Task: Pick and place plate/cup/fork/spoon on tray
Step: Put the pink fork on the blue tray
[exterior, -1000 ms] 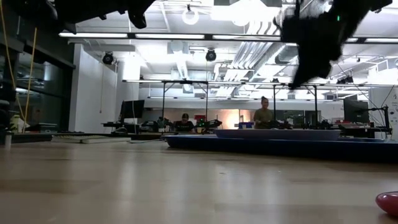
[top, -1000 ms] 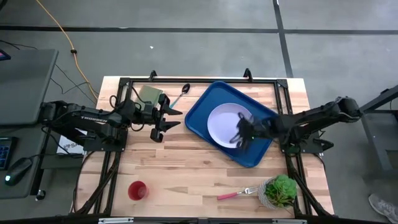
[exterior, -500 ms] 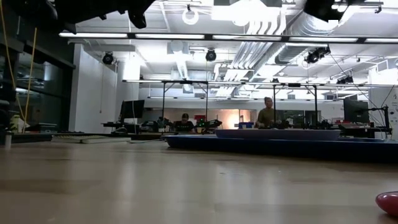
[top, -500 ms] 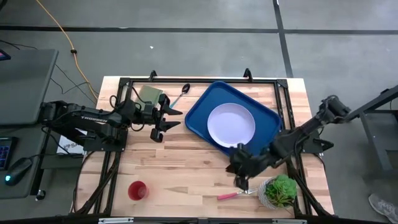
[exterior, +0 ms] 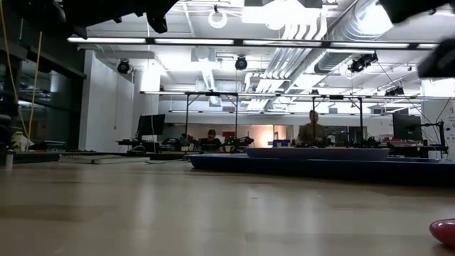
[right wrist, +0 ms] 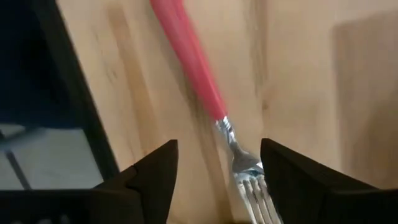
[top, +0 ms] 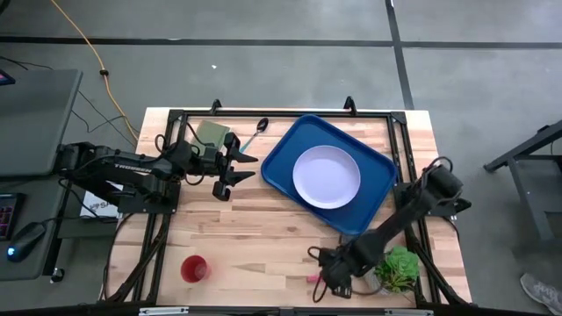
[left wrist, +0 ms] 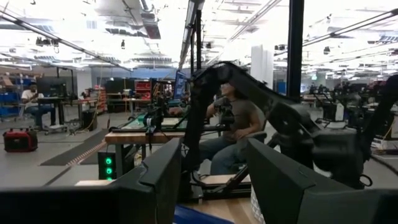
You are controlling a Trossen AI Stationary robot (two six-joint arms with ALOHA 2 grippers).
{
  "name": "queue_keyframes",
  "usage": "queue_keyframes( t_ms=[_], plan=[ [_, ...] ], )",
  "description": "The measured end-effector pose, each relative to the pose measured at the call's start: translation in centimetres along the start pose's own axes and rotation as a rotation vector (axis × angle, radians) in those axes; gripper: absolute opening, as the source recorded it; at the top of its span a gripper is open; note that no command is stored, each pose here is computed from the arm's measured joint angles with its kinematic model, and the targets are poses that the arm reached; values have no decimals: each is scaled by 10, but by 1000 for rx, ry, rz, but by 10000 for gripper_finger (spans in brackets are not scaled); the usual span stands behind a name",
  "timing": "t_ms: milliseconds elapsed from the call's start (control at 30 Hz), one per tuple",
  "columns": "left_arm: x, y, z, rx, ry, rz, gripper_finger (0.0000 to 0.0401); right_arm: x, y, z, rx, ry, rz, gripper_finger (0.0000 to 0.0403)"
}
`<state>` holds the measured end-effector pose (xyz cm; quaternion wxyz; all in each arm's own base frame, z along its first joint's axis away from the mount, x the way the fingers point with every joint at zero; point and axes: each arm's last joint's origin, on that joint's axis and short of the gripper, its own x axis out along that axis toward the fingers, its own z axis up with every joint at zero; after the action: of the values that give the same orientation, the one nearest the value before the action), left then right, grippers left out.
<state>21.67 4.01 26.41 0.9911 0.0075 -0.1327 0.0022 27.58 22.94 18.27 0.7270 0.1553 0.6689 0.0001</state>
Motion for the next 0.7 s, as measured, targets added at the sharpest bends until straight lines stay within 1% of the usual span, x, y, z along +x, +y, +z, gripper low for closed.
queue_keyframes(
  t_ms=[200,400,500,600,700],
  plan=[
    [0,0,0,0,0,0,161,29,6,-9,-36,59,-58,215],
    [0,0,0,0,-1,0,161,41,7,-13,-60,17,-134,196],
    [0,0,0,0,-1,0,161,44,9,-16,-71,11,-150,187],
    [0,0,0,0,-1,0,161,47,11,-19,-83,5,-165,170],
    [0,0,0,0,-1,0,161,48,13,-21,-97,-26,-192,136]
  ],
)
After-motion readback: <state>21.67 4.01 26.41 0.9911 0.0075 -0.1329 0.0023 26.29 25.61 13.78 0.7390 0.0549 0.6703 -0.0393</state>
